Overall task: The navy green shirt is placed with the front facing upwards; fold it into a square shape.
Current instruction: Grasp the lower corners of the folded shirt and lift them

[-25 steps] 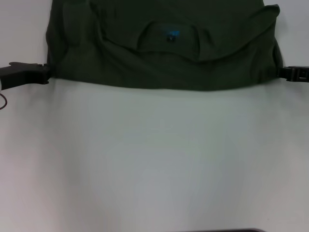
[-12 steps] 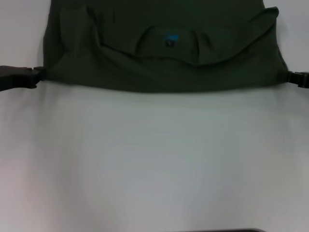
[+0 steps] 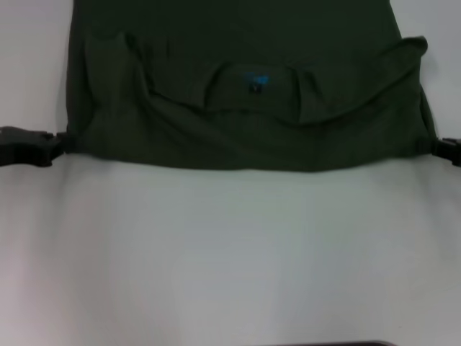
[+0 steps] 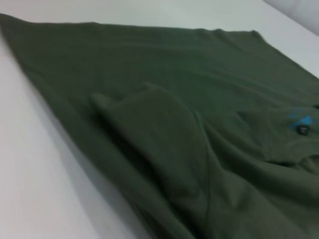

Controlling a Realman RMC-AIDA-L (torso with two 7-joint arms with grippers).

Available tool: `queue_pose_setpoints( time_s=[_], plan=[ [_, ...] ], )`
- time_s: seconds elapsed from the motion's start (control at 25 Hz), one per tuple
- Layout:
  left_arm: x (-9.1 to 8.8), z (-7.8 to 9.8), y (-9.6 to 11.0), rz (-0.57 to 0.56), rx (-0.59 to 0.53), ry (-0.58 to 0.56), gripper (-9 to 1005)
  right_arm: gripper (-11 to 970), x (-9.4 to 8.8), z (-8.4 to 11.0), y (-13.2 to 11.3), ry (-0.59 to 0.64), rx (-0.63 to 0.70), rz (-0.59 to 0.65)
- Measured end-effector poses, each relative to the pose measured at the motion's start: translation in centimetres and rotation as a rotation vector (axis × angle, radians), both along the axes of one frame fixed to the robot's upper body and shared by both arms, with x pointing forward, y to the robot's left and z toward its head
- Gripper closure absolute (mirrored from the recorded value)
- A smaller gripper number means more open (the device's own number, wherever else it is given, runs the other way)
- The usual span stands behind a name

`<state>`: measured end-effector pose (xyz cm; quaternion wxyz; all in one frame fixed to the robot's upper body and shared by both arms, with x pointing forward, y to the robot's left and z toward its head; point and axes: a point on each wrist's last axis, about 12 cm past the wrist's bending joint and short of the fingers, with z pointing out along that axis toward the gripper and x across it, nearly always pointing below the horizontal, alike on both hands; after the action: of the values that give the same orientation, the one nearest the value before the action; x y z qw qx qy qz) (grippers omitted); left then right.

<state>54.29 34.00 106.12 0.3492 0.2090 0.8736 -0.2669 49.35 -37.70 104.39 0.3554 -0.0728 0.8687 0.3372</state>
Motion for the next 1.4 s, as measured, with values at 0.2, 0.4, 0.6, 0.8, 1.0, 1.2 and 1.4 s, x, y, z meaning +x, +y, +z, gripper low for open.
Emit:
queue_pose_setpoints(
  time_s=[0.2,0.4,0.6,0.8,1.0,1.2,1.4],
  plan=[
    [-1.8,0.4,0.5,-0.064,-0.04,0.032,995,915,-2.0,0.1,-0.4,-0.026,0.044,0.039],
    [-3.3,0.6,1.2,-0.087,-0.072,0.06,995,915,-3.8,0.2,-1.1,-0.031,0.079,0.049],
    [-4.8,0.9,2.0,-0.09,-0.104,0.081,995,915,-5.7,0.0,-1.9,-0.008,0.082,0.047],
    [-6.4,1.1,2.5,-0.111,-0.154,0.108,995,915,-8.0,-0.3,-2.3,0.008,0.093,0.065],
    [-7.7,0.9,2.7,-0.124,-0.185,0.141,995,915,-10.2,-0.7,-2.9,0.018,0.101,0.056],
    [-8.9,0.5,3.0,-0.13,-0.189,0.191,995,915,-11.8,-1.1,-3.5,0.025,0.091,0.025],
    [-9.9,0.0,3.2,-0.137,-0.193,0.233,996,915,-13.0,-1.3,-3.9,0.026,0.093,-0.028]
  ],
)
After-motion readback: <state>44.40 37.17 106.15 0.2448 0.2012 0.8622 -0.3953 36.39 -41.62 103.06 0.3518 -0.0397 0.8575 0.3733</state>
